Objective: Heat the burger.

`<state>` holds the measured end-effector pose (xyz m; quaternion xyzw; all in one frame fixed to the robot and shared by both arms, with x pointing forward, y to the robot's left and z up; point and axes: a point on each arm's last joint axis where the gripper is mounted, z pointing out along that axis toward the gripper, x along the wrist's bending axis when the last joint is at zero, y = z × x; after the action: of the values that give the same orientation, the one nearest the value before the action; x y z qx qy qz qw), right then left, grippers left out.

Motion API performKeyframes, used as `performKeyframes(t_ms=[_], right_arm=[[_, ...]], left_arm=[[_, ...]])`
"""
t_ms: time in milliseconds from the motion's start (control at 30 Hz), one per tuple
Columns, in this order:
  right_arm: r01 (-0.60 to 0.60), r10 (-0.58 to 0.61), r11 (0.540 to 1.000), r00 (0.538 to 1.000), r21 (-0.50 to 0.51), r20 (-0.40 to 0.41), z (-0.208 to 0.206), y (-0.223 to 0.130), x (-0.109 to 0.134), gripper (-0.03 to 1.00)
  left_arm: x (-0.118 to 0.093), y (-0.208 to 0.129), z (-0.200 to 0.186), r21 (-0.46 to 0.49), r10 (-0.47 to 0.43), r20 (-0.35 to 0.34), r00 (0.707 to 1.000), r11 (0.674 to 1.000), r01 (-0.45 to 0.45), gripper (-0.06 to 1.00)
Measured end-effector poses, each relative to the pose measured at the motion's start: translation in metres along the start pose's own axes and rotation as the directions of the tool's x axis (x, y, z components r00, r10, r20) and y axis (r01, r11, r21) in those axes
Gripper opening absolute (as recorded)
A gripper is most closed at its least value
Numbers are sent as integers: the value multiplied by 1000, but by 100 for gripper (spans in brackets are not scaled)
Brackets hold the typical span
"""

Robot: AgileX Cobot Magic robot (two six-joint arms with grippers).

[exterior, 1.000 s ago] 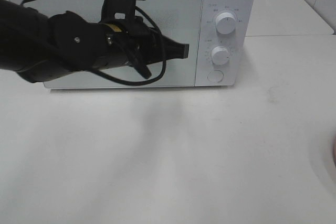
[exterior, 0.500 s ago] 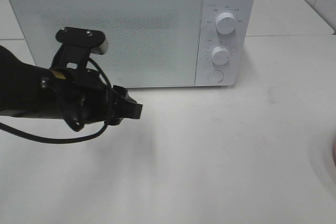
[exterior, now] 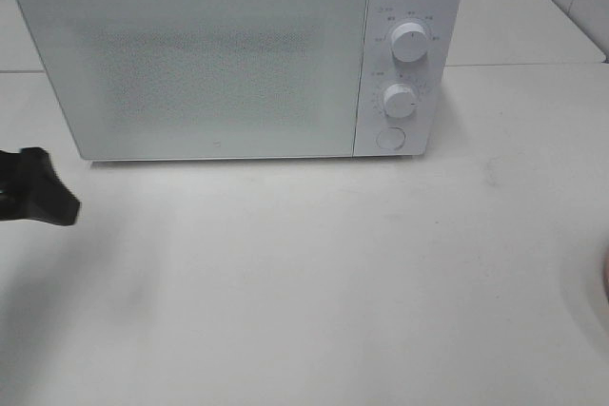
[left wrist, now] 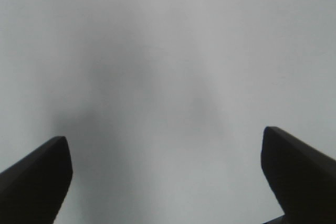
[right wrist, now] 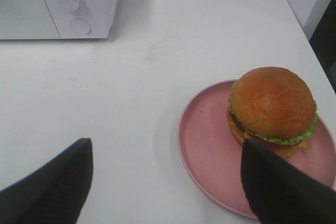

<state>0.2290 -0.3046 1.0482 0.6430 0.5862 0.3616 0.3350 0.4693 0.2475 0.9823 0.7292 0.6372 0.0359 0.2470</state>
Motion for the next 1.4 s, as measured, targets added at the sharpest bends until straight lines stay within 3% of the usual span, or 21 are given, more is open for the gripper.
performKeyframes(t_ms=[100, 267, 633, 833, 1067, 1267, 1400], right_arm=[[0, 0, 1000, 1000, 0, 0, 0, 0, 0, 75], [0, 0, 1000, 1000, 0, 0, 0, 0, 0, 75], [0, 0, 1000, 1000, 0, 0, 0, 0, 0, 75], [0, 0, 1000, 1000, 0, 0, 0, 0, 0, 75], [0, 0, 1000, 1000, 0, 0, 0, 0, 0, 75], [0, 0, 1000, 1000, 0, 0, 0, 0, 0, 75], [0, 0, 1000, 1000, 0, 0, 0, 0, 0, 75]], left_arm=[[17, -5, -24, -17, -62, -48, 997, 998, 61, 89], [29, -16, -58, -57, -124, -104, 987, 991, 119, 89], [12, -48, -108, -111, -98, -160, 982, 991, 81, 89], [8, -75, -136, -171, -143, -261, 955, 980, 100, 89], [10, -111, -139, -233, -226, -319, 920, 960, 155, 89], [9, -126, -134, -243, -231, -315, 921, 957, 157, 89], [5, -134, -139, -283, -198, -313, 929, 953, 107, 89]])
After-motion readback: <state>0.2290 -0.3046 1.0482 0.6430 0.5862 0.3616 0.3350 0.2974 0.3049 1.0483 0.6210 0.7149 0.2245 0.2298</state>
